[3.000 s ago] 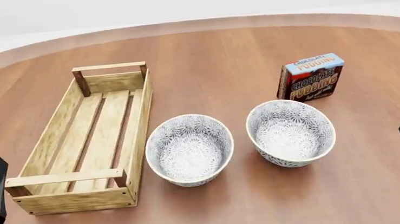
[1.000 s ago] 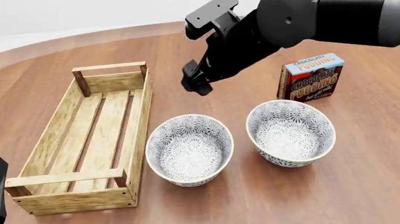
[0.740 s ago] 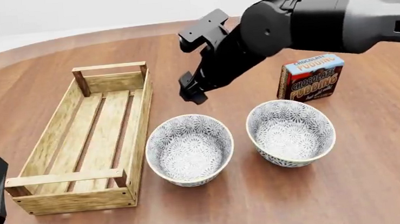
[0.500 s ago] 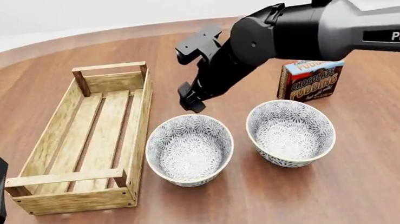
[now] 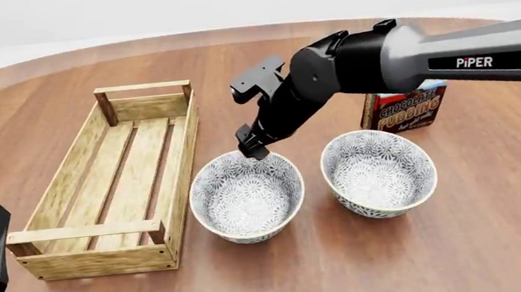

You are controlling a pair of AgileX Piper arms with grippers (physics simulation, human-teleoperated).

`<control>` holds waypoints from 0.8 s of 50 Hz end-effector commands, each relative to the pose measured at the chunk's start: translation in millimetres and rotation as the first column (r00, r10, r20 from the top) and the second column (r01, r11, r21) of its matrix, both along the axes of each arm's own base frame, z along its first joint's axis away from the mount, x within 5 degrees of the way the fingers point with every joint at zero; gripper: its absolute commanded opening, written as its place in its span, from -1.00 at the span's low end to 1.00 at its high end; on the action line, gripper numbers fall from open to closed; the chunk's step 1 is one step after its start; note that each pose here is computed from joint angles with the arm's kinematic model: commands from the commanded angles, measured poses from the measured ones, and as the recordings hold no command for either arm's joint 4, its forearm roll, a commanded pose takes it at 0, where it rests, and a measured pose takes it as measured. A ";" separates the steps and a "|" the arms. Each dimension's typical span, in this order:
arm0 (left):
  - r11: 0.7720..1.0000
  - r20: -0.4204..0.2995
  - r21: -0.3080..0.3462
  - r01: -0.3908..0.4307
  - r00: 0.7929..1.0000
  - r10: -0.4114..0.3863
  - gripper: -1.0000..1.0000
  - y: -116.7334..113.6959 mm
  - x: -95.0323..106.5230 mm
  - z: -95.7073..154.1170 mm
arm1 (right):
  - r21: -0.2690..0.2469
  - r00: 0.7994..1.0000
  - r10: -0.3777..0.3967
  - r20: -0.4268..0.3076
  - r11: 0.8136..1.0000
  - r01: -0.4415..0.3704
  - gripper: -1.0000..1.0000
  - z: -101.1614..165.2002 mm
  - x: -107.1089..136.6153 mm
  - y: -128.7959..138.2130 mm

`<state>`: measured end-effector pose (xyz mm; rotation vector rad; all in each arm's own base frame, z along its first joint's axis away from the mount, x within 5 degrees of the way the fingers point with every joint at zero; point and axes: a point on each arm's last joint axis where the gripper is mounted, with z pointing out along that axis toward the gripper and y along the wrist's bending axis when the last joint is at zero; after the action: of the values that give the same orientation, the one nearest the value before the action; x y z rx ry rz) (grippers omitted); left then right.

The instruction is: Stack the left bowl on the right bowl and place them in the tray.

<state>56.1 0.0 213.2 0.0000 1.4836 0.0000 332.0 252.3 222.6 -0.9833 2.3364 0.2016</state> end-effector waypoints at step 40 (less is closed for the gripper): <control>1.000 0.000 0.000 0.000 1.000 0.000 1.00 0.0 0.0 0.0 | -0.036 0.997 -0.001 -0.071 0.999 -0.002 1.00 -49.2 -4.3 9.0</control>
<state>56.1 0.0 213.2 0.0000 1.4836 0.0000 329.5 260.3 180.3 -1.0084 2.4014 0.1968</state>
